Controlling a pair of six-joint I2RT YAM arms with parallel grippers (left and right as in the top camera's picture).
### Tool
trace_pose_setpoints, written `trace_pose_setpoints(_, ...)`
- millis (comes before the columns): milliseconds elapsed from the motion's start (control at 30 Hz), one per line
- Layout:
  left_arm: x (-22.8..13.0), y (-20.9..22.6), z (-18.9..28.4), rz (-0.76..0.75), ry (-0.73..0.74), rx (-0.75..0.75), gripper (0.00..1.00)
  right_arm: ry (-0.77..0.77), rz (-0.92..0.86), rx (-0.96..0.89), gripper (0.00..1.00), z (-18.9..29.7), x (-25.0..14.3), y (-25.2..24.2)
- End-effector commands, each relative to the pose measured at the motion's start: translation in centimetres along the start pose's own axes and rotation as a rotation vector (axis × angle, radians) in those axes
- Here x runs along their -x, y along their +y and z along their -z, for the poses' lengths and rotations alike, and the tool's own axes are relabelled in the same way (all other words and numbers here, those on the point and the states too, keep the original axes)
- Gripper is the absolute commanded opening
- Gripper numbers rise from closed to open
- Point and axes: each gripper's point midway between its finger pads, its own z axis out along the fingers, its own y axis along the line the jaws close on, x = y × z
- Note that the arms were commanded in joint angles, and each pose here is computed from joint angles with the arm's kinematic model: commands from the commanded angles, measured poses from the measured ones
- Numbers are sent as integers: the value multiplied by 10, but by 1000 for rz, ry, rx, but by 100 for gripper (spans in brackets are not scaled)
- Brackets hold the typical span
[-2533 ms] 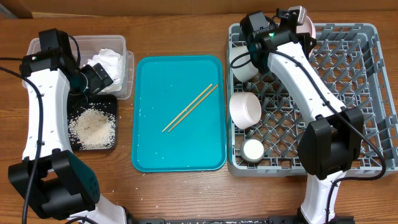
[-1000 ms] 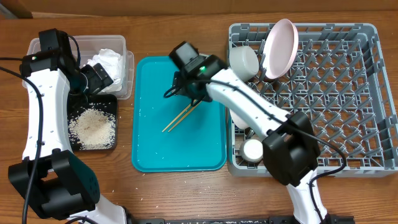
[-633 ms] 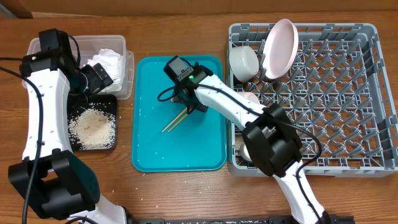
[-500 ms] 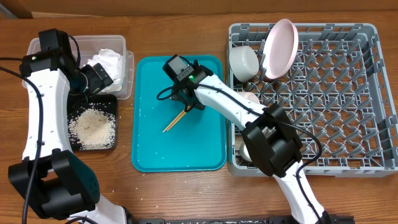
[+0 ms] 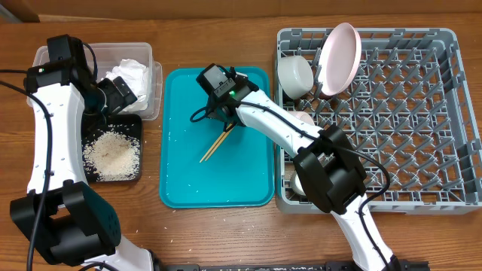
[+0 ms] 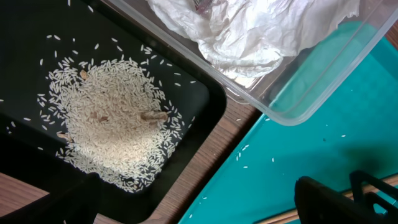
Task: Sort waste into correct bins and load items into the dishwasher
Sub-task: 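Reach the right gripper to the chopsticks on the teal tray and grasp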
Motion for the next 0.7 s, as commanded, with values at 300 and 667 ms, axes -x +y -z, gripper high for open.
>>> trace_pose_setpoints(300, -1, -2, 6, -19, -11, -13, 100, 18, -74, -37, 65, -13, -5, -8)
trace_pose_setpoints(667, -1, -2, 6, -19, -11, -13, 100, 89, -112, -84, 46, -13, -22, -20)
